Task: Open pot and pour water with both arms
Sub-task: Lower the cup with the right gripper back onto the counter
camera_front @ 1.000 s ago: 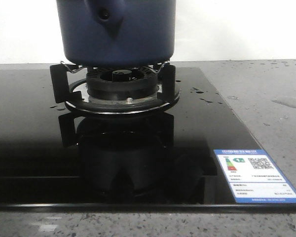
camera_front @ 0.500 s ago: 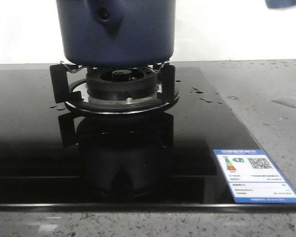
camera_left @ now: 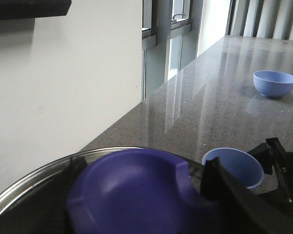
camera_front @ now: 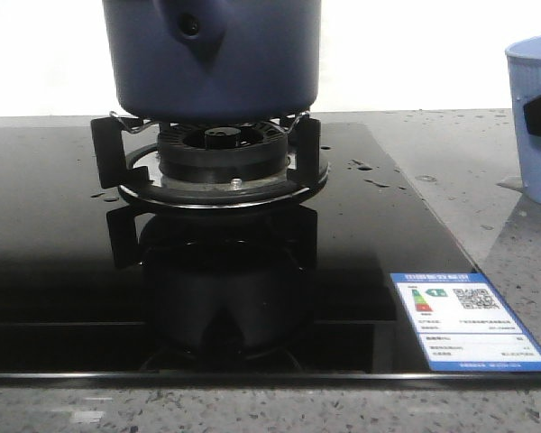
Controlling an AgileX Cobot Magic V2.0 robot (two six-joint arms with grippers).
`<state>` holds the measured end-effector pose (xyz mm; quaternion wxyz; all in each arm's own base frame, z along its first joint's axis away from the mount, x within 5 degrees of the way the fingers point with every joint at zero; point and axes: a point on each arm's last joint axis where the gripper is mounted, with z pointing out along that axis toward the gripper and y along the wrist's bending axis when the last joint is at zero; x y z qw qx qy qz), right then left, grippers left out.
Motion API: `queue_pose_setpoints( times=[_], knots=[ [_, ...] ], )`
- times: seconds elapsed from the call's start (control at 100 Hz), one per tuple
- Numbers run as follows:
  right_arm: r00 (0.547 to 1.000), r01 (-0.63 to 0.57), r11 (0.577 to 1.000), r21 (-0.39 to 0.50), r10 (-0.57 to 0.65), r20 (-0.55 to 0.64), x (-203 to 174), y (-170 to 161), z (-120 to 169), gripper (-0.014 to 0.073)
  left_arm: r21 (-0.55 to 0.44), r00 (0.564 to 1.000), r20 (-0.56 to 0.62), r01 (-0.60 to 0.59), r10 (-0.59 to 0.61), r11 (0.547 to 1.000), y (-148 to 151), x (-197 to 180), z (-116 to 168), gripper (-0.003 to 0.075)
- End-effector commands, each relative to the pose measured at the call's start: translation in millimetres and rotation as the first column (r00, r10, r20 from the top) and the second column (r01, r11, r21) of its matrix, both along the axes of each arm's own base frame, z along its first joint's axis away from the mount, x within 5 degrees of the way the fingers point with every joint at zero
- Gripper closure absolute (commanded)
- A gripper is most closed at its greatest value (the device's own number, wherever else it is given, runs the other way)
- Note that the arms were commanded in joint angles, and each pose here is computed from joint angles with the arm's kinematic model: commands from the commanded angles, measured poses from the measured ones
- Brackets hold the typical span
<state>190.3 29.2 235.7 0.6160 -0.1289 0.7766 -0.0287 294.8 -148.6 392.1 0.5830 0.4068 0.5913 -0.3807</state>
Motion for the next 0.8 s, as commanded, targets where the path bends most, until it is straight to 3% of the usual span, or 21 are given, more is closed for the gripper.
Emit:
queue_pose_setpoints(
  times=[0.0, 0.19, 0.43, 0.79],
  knots=[
    [0.992, 0.023, 1.0, 0.017, -0.025, 0.126, 5.5, -2.2, 16.1, 0.0358, -0.123, 0.999, 0.041, 0.027, -0.022, 0.992, -0.6, -12.9, 29.6, 0.0449],
    [0.992, 0.038, 0.998, 0.045, -0.043, 0.117, 6.2, -3.1, 15.0, 0.0323, -0.123, 0.999, 0.04, 0.025, -0.021, 0.992, -0.5, -12.7, 29.6, 0.0449],
    [0.985, 0.106, 0.982, 0.157, -0.125, 0.119, 5.2, -8.5, 17.7, -0.0064, -0.123, 0.999, 0.04, 0.025, -0.021, 0.992, -0.5, -12.7, 29.6, 0.0449],
    [0.979, 0.063, 0.979, 0.195, -0.098, 0.177, -22.6, -10.2, 41.3, -0.006, -0.115, 0.999, 0.046, 0.01, -0.004, 0.993, -0.3, -10.4, 28.3, 0.0449]
  ],
)
